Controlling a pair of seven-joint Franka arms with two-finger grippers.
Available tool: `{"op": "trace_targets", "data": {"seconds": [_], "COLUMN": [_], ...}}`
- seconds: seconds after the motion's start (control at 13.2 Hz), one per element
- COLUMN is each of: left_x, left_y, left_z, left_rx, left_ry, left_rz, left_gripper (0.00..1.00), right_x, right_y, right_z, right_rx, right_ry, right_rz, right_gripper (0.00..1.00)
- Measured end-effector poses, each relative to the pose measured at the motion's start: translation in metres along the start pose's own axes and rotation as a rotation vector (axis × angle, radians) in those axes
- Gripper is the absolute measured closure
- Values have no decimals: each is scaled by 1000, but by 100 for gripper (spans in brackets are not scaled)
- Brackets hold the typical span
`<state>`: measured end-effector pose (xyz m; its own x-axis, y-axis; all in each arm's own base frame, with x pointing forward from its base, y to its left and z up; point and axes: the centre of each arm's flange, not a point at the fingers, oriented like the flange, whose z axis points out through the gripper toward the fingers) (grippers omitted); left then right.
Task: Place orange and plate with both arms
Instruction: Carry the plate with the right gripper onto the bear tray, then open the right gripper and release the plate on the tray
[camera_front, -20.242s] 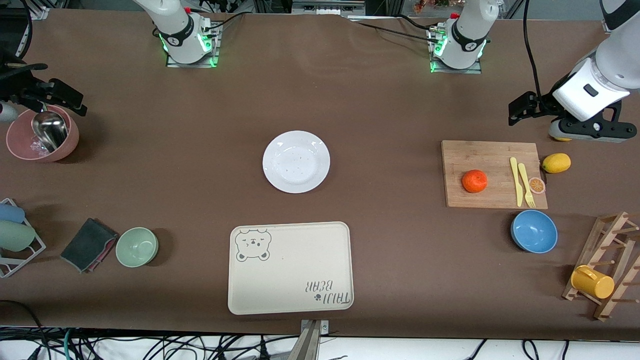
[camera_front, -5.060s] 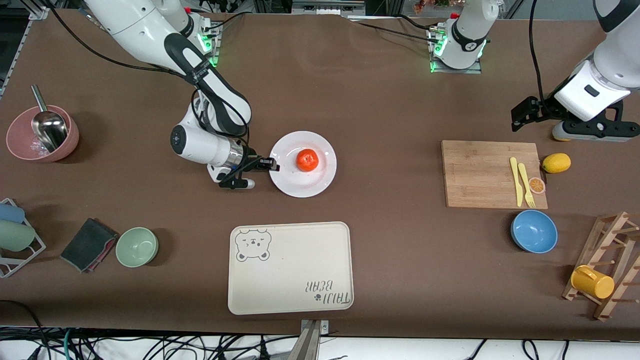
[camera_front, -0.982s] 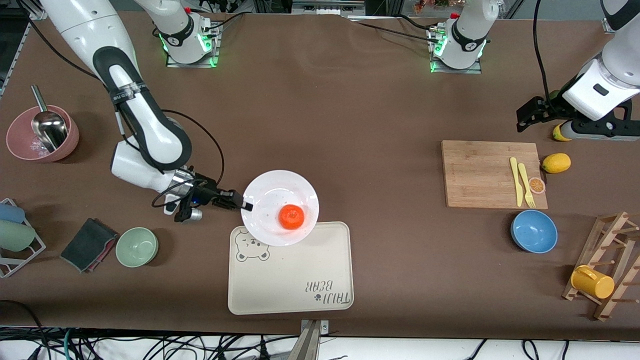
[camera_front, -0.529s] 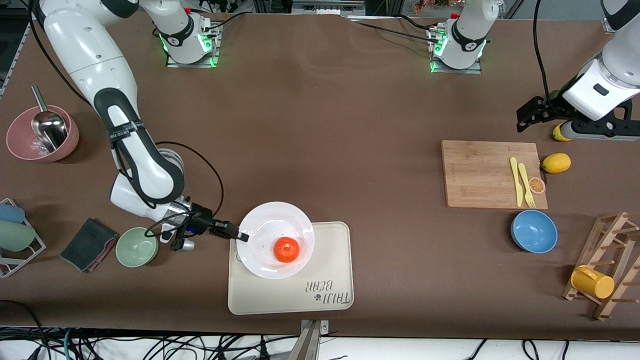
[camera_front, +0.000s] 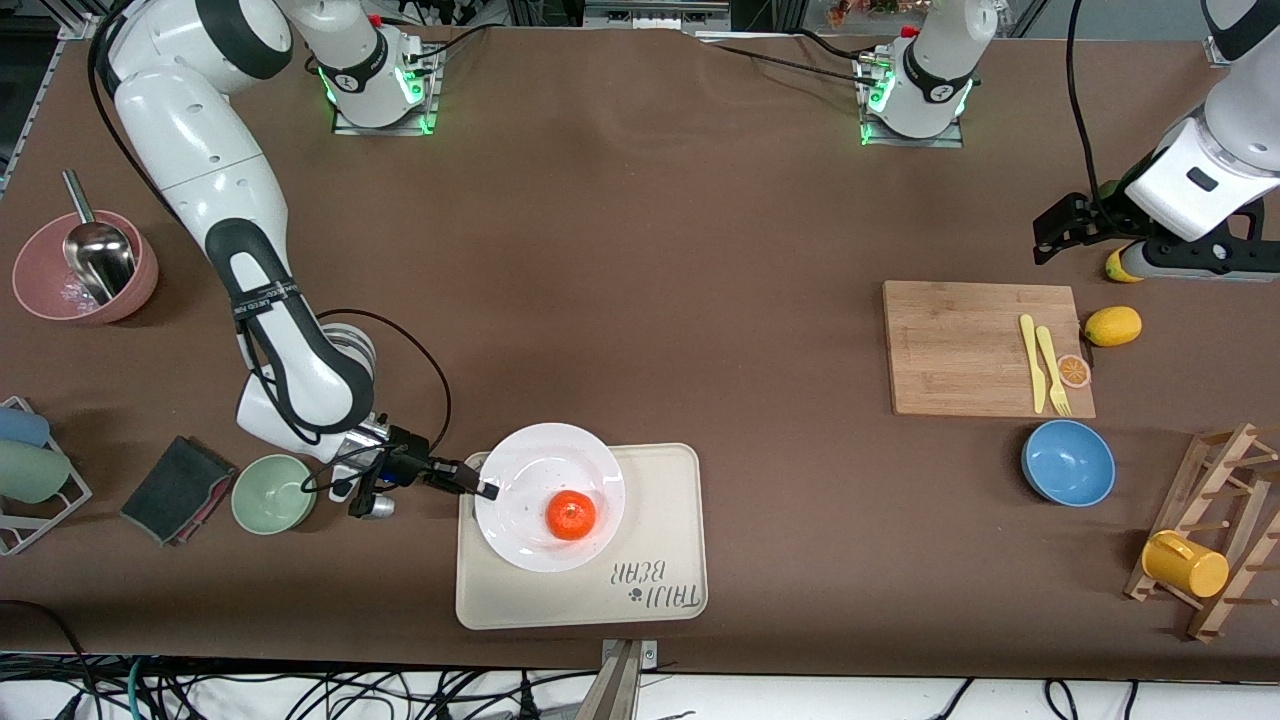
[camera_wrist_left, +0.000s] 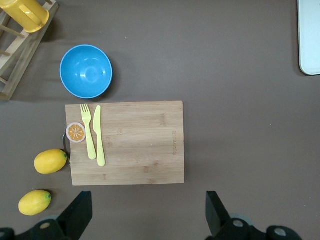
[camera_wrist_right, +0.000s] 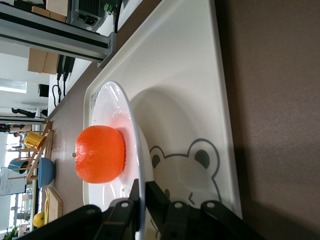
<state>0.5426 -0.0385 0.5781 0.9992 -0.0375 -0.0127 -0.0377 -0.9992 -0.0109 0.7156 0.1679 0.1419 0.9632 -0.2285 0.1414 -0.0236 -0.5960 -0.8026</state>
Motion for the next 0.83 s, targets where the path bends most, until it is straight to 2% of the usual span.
{"op": "trace_targets", "data": {"seconds": [0.38,0.45,0.53,0.83], "left_x": [0,0,0,0], "left_y": [0,0,0,0], "left_z": [0,0,0,0], "left_rx": [0,0,0,0], "left_ry": [-1,-1,-1,-3], "left_rz": [0,0,0,0], "left_gripper": [0,0,0,0], "right_x": [0,0,0,4], "right_y": [2,2,2,2], "right_z": [0,-1,-1,-3], "right_rx": [-3,-3,-3,-4], "right_ry": [1,1,1,8], "right_rz": [2,2,2,-20], "right_gripper": [91,85,71,30]}}
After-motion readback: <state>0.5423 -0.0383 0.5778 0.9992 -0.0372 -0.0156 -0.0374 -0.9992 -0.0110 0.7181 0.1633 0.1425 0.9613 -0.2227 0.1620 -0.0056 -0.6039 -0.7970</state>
